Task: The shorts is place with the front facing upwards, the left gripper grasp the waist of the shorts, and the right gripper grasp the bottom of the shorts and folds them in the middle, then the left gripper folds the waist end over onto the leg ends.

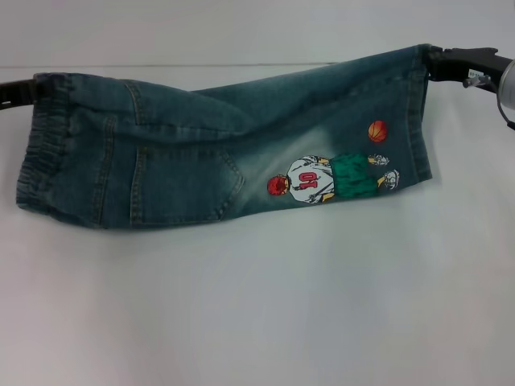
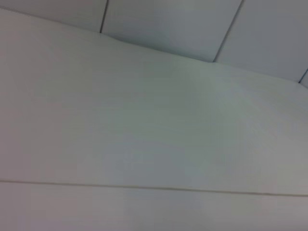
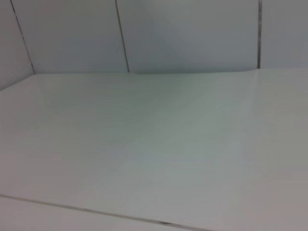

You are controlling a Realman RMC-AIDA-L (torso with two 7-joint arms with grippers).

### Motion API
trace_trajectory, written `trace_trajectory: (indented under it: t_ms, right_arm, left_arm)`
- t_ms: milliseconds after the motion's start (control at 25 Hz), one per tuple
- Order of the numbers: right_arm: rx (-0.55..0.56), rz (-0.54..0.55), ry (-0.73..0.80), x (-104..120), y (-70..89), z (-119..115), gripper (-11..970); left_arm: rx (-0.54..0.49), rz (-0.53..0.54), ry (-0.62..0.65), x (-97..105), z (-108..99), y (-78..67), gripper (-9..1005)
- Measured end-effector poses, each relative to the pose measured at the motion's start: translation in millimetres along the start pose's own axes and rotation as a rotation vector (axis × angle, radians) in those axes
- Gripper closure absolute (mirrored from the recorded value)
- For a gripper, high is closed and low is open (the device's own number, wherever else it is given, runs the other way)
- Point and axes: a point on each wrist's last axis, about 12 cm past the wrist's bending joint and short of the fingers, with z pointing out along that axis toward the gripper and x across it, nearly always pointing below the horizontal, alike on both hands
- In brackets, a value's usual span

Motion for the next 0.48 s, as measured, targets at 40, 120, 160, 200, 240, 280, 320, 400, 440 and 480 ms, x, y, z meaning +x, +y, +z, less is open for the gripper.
trace_trajectory:
  t_ms: [40,120,160,200,240,280,320,400,440,480]
  right_arm:
    - [0.001,0.000,0.002,0.4,0.7,0.7,936]
    - [0.004,-0.001,0.005,0.6,1.4,2.0,935]
    - [0.007,-0.001,0.006,0.6,1.6,2.5,935]
    - [0.008,-0.002,0.007,0.6,2.0,3.0,935]
    - [0.007,-0.003,0.009,0.8,2.7,3.6,934]
    - [0.004,-0.006,0.012,0.8,3.8,4.3,934]
    - [0.001,-0.010,0.015,0.9,5.1,5.1,934]
    - [-0.003,-0.018,0.019,1.3,7.0,6.0,933]
    - [-0.004,-0.019,0.020,1.4,7.4,6.2,933]
    - [-0.005,-0.021,0.020,1.5,7.7,6.3,932]
  left_arm:
    - [-0.005,-0.002,-0.001,0.6,0.5,0.5,874]
    - [-0.009,-0.007,0.004,3.1,2.0,0.9,874]
    - [-0.008,-0.010,0.008,4.4,2.8,0.8,873]
    - [-0.007,-0.010,0.012,5.5,3.5,0.7,873]
    - [-0.006,-0.008,0.015,6.1,4.1,0.6,873]
    - [-0.004,-0.005,0.018,6.5,4.5,0.4,873]
    - [-0.003,-0.002,0.020,6.6,4.8,0.1,873]
    - [-0.002,0.007,0.026,7.4,5.2,-0.7,872]
    - [0.000,0.012,0.028,7.9,5.5,-1.4,872]
    - [0.000,0.014,0.030,8.3,5.7,-1.8,872]
